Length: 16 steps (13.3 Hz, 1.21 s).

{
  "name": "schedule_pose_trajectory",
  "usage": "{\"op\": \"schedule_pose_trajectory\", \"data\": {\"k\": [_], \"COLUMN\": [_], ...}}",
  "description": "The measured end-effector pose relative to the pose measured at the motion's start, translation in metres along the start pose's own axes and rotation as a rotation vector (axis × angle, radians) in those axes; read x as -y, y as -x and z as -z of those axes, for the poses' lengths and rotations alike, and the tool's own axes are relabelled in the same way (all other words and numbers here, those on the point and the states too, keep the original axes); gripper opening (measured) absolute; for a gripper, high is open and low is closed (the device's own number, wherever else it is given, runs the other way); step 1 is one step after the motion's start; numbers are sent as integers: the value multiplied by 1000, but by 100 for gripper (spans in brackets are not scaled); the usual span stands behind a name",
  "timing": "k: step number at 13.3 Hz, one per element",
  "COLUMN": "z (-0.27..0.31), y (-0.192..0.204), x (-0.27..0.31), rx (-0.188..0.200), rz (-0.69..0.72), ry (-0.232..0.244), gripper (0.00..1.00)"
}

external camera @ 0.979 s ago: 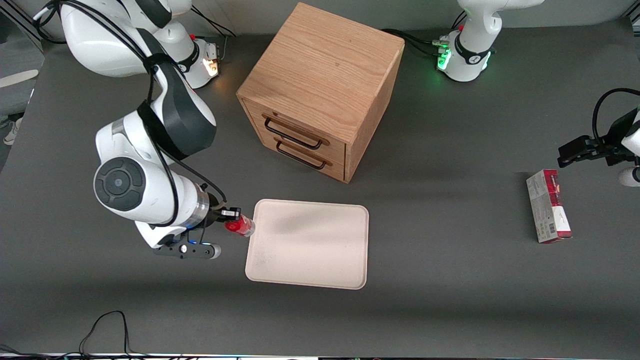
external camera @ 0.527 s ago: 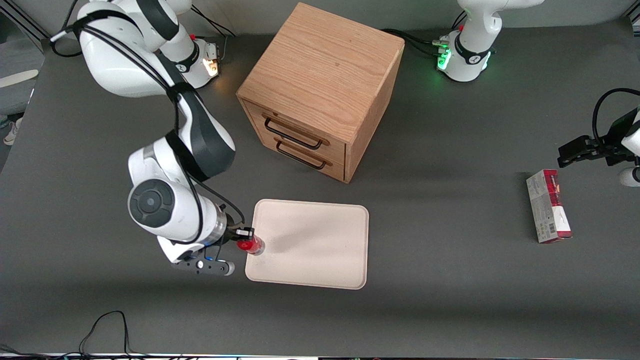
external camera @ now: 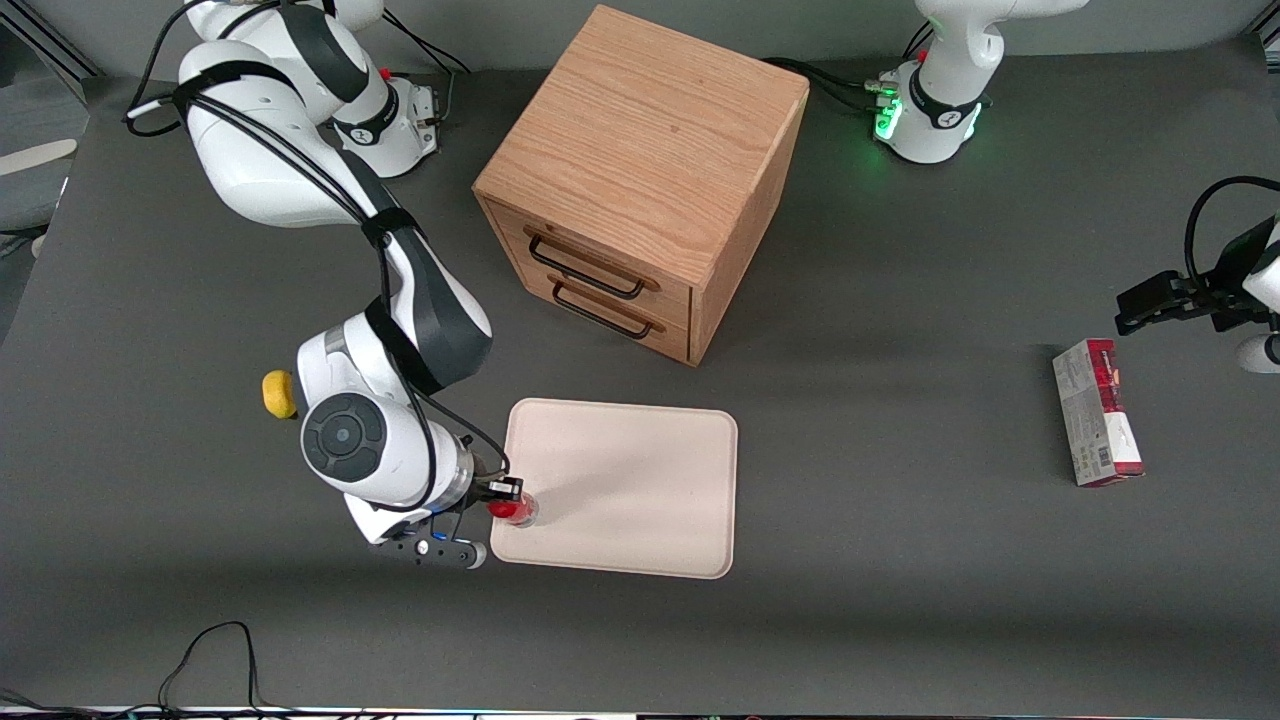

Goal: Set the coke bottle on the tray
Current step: 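Carry the bottle over the cream tray and lower it onto it, then open the right gripper and lift away from the bottle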

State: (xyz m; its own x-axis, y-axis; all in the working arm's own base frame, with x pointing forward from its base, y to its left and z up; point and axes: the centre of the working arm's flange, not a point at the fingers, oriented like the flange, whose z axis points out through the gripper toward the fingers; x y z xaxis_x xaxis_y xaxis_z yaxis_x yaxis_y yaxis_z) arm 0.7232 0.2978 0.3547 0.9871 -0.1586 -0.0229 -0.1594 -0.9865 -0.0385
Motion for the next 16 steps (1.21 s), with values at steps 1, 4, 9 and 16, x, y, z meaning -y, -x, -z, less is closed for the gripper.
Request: {"op": "schedule_pose_trajectory", "data": {"k": [1, 4, 9, 16], "z": [-5, -18, -23, -21], "y": [0, 0, -1, -2], "x": [1, 2, 2, 2], "rx": [4, 12, 14, 7], "rz": [0, 1, 0, 0], "ry": [4, 9, 9, 8], "gripper": [31, 31, 31, 99]}}
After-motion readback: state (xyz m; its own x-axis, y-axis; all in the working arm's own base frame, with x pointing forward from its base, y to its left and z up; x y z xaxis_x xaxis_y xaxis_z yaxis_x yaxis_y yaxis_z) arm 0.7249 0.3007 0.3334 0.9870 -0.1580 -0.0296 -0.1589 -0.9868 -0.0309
